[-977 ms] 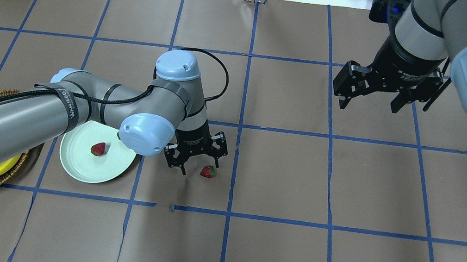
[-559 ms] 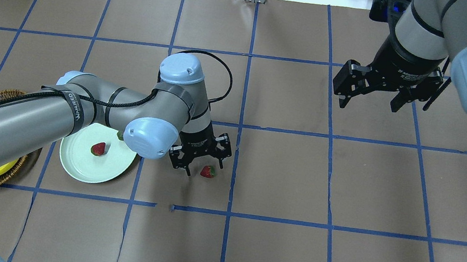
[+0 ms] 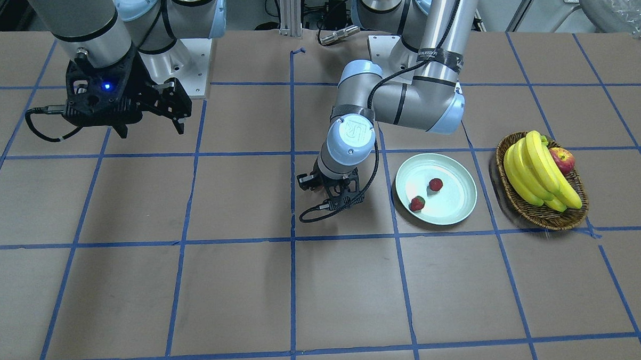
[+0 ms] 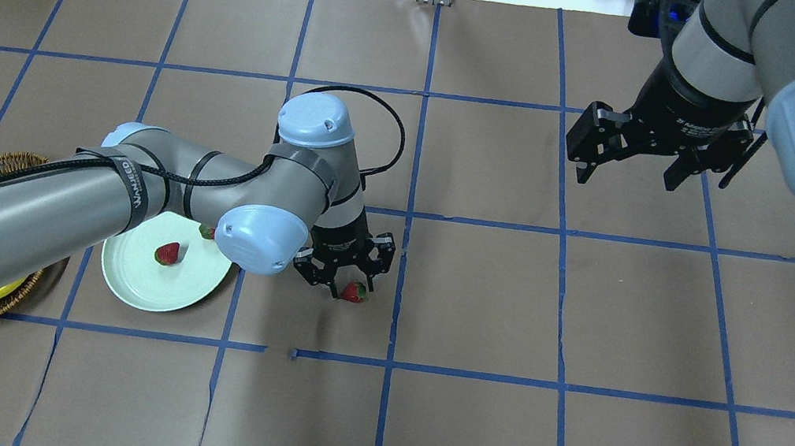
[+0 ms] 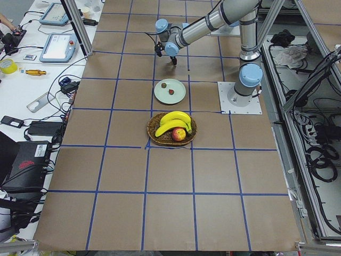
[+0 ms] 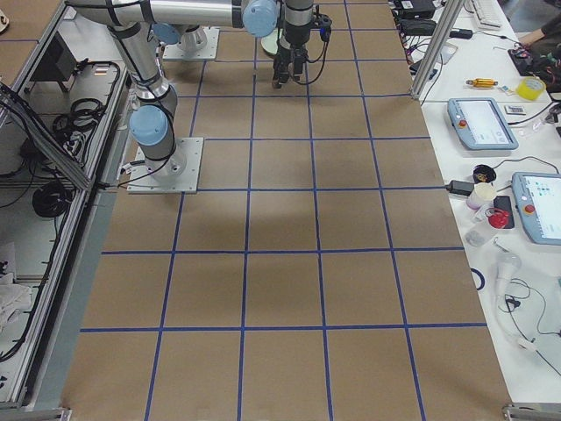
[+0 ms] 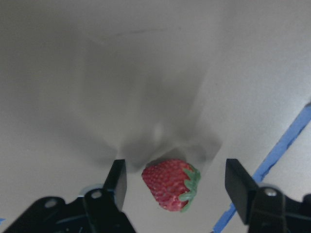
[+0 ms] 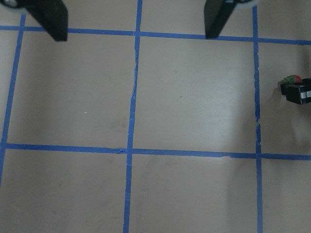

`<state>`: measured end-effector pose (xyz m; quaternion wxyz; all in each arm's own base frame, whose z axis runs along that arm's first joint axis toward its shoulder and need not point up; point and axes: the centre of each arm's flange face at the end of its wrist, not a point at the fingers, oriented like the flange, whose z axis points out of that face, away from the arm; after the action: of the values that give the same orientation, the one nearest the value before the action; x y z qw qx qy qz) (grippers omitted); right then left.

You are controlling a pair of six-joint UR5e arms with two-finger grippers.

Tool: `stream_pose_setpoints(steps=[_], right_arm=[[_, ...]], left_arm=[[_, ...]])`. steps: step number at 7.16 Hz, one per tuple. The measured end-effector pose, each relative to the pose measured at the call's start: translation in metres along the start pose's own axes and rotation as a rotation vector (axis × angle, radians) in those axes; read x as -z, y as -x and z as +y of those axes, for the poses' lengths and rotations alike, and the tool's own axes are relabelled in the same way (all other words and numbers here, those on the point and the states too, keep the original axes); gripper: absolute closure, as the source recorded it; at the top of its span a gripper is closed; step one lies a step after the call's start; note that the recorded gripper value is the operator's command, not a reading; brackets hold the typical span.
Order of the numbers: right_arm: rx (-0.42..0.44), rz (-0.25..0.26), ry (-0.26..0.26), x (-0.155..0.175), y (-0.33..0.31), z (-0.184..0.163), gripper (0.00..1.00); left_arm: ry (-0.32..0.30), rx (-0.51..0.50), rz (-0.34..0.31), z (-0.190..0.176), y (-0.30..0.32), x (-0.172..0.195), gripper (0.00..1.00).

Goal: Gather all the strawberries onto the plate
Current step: 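Carry the last strawberry onto the plate and release it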

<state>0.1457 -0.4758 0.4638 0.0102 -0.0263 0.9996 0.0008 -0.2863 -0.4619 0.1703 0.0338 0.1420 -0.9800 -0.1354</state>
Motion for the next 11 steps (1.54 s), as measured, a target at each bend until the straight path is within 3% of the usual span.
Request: stream_pose_setpoints(steps=[3,6,8,9,11], right_arm=[[0.003,0.002,0.003,-0.001,0.0,0.0,0.0],[0.004,0.002,0.005,-0.001,0.0,0.001,0.0],[0.004,0.003,0.009,-0.003,0.0,0.001,0.0],[0.004,0.003,0.009,-0.004,0.0,0.001,0.0],[0.004,0.003,0.01,-0.004,0.0,0.001,0.0]], left_arm=[[-0.038,-0.05,-0.031,-0.004,0.005,0.015,1.0],[-0.055,-0.24,-0.2,-0.043,0.072,0.085,1.0],[-0.006,-0.348,-0.254,-0.066,0.151,0.087,1.0],[-0.004,-0.364,-0.256,-0.069,0.175,0.082,0.01],[-0.019,-0.343,-0.247,-0.069,0.185,0.08,0.0]])
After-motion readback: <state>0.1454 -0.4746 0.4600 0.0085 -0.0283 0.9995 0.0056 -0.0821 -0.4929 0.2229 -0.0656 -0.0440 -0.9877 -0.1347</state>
